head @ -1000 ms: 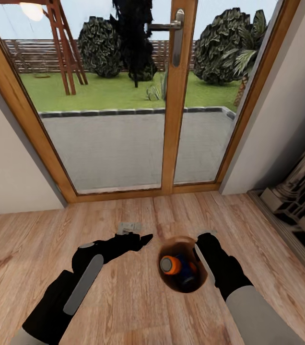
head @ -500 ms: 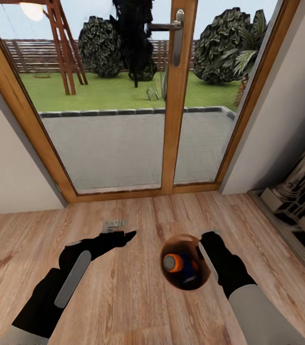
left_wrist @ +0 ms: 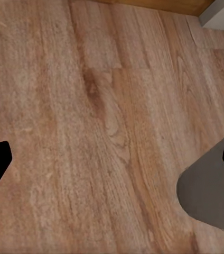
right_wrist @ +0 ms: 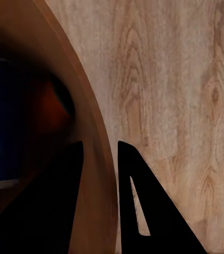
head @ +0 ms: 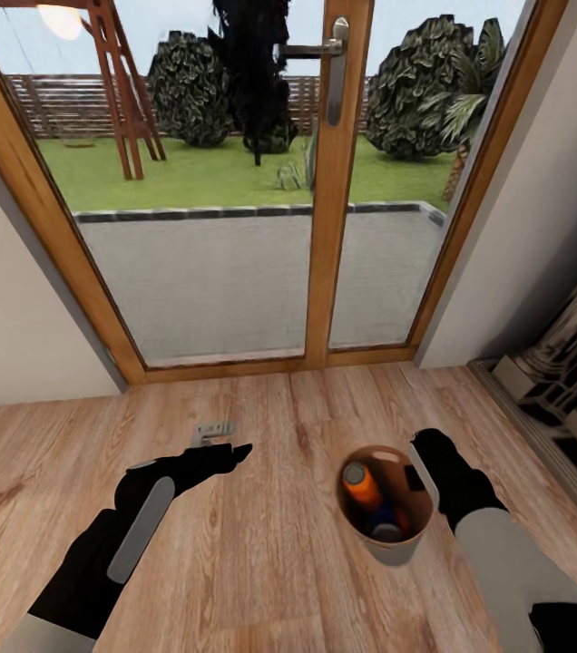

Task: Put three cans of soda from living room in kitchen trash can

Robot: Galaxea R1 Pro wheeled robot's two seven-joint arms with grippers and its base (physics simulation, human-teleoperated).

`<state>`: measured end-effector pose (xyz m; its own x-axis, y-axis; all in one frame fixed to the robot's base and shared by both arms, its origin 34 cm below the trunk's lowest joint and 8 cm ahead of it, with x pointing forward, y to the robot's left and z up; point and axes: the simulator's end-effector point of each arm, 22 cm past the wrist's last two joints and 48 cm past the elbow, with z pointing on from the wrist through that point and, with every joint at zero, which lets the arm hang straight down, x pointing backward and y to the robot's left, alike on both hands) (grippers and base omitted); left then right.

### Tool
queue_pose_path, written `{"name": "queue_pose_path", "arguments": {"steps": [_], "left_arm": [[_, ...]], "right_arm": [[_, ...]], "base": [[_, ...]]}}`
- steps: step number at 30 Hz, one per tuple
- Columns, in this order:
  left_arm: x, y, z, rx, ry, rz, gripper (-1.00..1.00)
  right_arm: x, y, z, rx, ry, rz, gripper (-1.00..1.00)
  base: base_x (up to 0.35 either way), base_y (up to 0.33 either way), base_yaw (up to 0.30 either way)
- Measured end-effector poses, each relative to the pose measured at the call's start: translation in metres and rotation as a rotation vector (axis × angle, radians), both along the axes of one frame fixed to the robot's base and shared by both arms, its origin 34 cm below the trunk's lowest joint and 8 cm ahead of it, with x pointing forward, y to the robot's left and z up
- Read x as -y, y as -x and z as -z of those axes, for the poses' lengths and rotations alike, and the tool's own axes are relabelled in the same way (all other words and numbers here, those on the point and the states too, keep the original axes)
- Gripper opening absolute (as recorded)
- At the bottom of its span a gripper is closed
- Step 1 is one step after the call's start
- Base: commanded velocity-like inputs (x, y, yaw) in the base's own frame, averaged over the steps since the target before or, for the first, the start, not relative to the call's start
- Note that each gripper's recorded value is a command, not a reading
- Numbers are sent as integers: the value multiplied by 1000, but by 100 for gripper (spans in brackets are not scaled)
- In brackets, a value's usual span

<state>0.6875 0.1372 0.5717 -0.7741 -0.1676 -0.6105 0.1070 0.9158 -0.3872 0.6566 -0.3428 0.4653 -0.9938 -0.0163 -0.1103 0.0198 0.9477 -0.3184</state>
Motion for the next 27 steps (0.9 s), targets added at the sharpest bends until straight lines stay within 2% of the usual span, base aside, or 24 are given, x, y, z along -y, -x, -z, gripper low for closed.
{"name": "queue_pose_path", "arguments": {"steps": [3,7,12,16,20,27], "left_arm": [[1,1,1,-2,-1,2,100],[2,1,1,-3,-2,3,100],[2,1,2,-3,-5,5,100],[2,1,2,-3,-6,5,100],[1,3,5,-12,-8,4,100],[-5,18,39,-90,-24,-5,100]], "right_arm": [[14,7,5,-26,6,24,-100],[28,9,3,-40,40,25,-100],[27,10,6,-38,12,44,-100],[28,7,6,-28,11,30,-100],[23,10,14,-26,-52,48,-100],[39,14,16,-30,-48,48,-100]], "base": [[0,0,0],[0,0,0],[0,0,0],[0,0,0],[0,0,0],[0,0,0]]}}
